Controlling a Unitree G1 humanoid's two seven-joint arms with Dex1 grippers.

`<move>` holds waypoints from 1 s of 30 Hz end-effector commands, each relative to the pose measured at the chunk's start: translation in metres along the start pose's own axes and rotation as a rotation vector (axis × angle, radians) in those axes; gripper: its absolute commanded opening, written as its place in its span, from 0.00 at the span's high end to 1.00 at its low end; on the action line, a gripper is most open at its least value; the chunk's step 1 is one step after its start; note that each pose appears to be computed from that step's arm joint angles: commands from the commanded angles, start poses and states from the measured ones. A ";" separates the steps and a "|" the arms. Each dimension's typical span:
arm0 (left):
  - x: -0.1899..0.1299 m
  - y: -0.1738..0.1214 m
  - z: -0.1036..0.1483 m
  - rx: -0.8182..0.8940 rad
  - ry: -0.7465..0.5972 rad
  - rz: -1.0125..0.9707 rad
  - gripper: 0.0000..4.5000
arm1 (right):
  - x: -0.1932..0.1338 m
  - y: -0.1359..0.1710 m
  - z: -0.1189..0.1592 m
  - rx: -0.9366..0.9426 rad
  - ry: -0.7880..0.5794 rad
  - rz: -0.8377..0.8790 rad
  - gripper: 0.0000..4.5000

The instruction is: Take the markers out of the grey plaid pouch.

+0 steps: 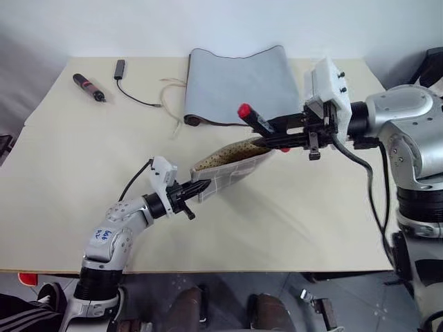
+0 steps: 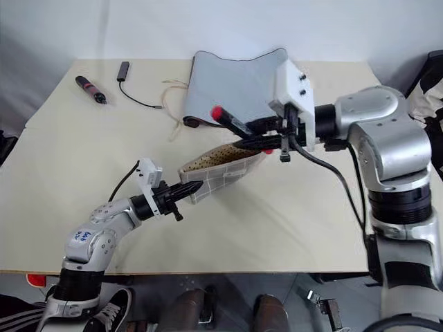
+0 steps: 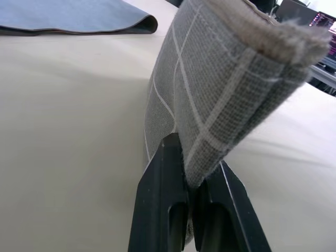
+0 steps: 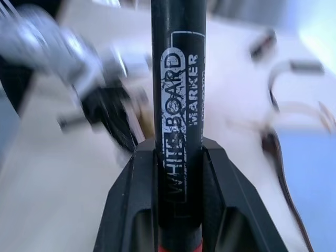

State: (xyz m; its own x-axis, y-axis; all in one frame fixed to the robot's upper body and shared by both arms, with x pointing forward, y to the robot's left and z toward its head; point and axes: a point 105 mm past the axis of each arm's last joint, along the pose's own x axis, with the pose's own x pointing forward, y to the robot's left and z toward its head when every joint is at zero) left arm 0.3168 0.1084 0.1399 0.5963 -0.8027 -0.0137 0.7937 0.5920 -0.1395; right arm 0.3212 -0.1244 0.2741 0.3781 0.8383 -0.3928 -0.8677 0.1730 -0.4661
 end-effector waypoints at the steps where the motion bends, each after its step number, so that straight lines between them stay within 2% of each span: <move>1: -0.010 0.005 0.012 0.021 -0.045 0.015 1.00 | -0.030 -0.019 -0.065 -0.056 0.320 -0.133 0.87; 3: -0.012 0.007 0.011 0.001 -0.053 0.019 1.00 | -0.047 -0.019 -0.110 -0.037 0.476 -0.168 0.87; 6: -0.013 0.004 0.012 -0.006 -0.049 -0.002 1.00 | -0.051 -0.012 -0.145 -0.024 0.550 -0.154 0.87; 7: -0.013 0.003 0.011 -0.008 -0.046 -0.008 1.00 | -0.052 -0.010 -0.154 -0.038 0.579 -0.144 0.87; 10: -0.012 0.002 0.012 -0.011 -0.044 -0.014 1.00 | -0.043 -0.010 -0.162 0.023 0.529 -0.159 0.87; 12: -0.012 0.001 0.013 -0.010 -0.043 -0.017 1.00 | -0.045 -0.004 -0.173 0.018 0.582 -0.127 0.87; 13: -0.012 0.001 0.013 -0.004 -0.039 -0.021 1.00 | -0.044 0.000 -0.174 0.062 0.569 -0.110 0.87; 16: -0.011 0.000 0.013 -0.003 -0.038 -0.025 1.00 | -0.033 0.002 -0.163 0.149 0.464 -0.105 0.66; 20: -0.011 -0.002 0.012 -0.008 -0.036 -0.029 1.00 | -0.035 0.007 -0.170 0.082 0.530 -0.077 0.37; 23: -0.011 -0.003 0.012 -0.009 -0.036 -0.035 1.00 | -0.036 0.000 -0.160 0.076 0.493 -0.104 0.37; 28: -0.010 -0.003 0.013 -0.009 -0.036 -0.035 1.00 | -0.041 -0.011 -0.128 0.016 0.426 -0.120 0.37; 30: -0.009 -0.004 0.012 -0.011 -0.035 -0.038 1.00 | -0.039 -0.015 -0.105 0.034 0.346 -0.118 0.37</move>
State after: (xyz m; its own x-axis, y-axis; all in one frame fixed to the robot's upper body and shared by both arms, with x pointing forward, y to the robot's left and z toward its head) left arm 0.3148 0.1210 0.1410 0.6017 -0.7986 -0.0132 0.7851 0.5943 -0.1742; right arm 0.3567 -0.2202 0.1770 0.5298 0.5408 -0.6533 -0.8456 0.2773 -0.4562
